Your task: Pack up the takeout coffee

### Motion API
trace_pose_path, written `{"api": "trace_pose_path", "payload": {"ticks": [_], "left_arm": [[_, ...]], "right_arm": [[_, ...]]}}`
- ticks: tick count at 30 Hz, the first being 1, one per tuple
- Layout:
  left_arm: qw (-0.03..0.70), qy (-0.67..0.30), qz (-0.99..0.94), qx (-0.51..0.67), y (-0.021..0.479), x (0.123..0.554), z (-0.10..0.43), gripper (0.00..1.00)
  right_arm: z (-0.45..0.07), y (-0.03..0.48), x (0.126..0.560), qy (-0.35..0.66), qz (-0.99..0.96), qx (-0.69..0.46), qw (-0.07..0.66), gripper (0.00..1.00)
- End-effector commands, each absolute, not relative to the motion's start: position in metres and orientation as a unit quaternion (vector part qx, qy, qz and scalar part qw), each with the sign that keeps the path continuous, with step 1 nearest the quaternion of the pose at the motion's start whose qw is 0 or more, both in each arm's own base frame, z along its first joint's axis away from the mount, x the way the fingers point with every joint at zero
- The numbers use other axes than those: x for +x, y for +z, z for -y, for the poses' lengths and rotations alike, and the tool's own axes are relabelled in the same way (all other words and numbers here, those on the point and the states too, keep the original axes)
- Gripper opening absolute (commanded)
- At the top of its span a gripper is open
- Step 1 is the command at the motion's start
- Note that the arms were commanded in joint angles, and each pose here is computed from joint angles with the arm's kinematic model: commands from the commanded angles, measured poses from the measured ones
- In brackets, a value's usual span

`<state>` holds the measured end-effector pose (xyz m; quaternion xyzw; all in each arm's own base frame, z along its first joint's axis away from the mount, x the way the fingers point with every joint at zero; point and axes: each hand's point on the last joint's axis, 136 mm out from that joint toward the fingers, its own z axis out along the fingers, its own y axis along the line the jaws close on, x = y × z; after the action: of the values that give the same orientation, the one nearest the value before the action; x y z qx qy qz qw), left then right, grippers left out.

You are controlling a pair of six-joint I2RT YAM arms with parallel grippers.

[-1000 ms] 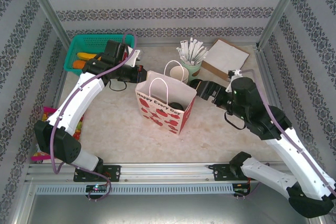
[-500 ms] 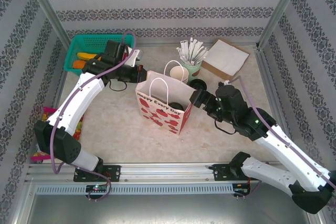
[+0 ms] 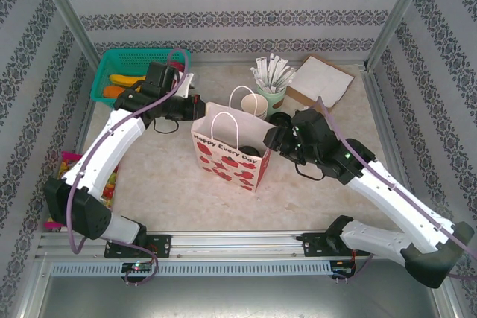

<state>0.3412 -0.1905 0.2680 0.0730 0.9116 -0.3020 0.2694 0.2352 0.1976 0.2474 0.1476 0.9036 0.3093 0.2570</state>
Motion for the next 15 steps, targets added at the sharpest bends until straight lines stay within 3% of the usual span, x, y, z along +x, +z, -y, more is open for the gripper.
{"api": "trace_pose_path", "payload": {"ticks": [1, 6, 11, 15], "left_arm": [[0.299, -0.321, -0.898, 0.038, 0.285, 0.340, 0.187, 0.00], [0.287, -0.340, -0.895, 0.019, 0.285, 0.329, 0.189, 0.00], [0.270, -0.390, -0.880, 0.015, 0.287, 0.320, 0.202, 0.08], [0.279, -0.376, -0.884, -0.001, 0.285, 0.318, 0.195, 0.08]], "right_arm": [[-0.205, 0.262, 0.238, 0.321, -0.905, 0.101, 0.261, 0.54], [-0.208, 0.270, 0.246, 0.319, -0.910, 0.059, 0.259, 0.42], [-0.210, 0.274, 0.254, 0.311, -0.914, 0.028, 0.259, 0.31], [-0.209, 0.274, 0.262, 0.297, -0.919, 0.012, 0.258, 0.22]]}}
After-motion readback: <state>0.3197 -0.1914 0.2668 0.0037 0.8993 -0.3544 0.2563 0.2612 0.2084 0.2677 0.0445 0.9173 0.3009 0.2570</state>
